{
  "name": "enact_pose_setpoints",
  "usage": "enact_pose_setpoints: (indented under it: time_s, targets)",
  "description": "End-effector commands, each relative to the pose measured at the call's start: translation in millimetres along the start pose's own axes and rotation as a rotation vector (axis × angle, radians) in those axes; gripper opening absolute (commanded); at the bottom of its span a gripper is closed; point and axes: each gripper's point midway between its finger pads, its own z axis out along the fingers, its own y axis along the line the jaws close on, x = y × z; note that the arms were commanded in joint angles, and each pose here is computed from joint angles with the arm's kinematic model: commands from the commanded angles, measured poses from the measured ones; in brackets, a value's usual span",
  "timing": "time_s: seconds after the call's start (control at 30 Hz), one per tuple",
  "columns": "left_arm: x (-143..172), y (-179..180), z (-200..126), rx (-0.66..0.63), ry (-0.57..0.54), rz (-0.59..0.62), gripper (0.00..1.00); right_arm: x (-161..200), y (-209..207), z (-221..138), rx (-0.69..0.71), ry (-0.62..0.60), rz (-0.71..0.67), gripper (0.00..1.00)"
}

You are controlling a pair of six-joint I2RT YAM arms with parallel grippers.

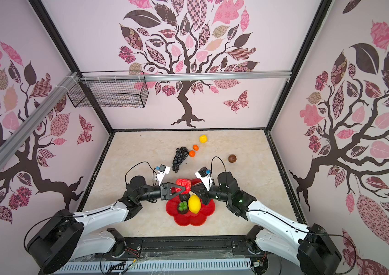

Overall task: Arrange fruit in a fruit bowl
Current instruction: Pick up the fruit from the top-center of the table, then place the fruit in the fruit bowl.

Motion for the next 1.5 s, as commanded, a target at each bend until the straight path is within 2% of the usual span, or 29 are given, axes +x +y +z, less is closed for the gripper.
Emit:
enact_pose_setpoints:
  time_s: [0.0,0.13,0.4,0.57,0.63,0.73,0.9,1.07,1.17,1.37,1.47]
  targets:
    - [4,-1,3,-0.010,0.034,0.010,0.57,-25,8,-4,-0.007,-0.075,-0.048,0.04]
    - [3,0,2,-0.017,0.023,0.014,0.61,-22,5,-3,0.007,-0.065,-0.032,0.02]
    - [-1,6,-4,-0.082,-0.013,0.036,0.83,-15,-1,-1,0.047,-0.020,0.039,0.00]
    - [-4,12,-10,-0.146,-0.039,0.052,0.90,-5,-9,0,0.092,0.029,0.085,0.00]
    - [-7,17,-15,-0.183,-0.056,0.060,0.91,-3,-12,0,0.117,0.048,0.104,0.00]
    - [-14,33,-31,-0.324,-0.107,0.082,0.92,0,-15,-1,0.159,0.098,0.136,0.00]
    - [-32,54,-84,-0.639,-0.258,0.178,0.93,14,-17,-4,0.286,0.231,0.141,0.00]
    - [-41,63,-127,-0.846,-0.359,0.256,0.93,32,-17,-12,0.391,0.371,0.155,0.00]
    - [-39,70,-138,-0.893,-0.381,0.272,0.93,41,-14,-19,0.444,0.448,0.151,0.00]
    - [-28,87,-140,-0.939,-0.335,0.304,0.93,55,-4,-35,0.493,0.563,0.201,0.00]
    - [-26,94,-148,-0.982,-0.348,0.320,0.93,62,0,-45,0.511,0.612,0.228,0.00]
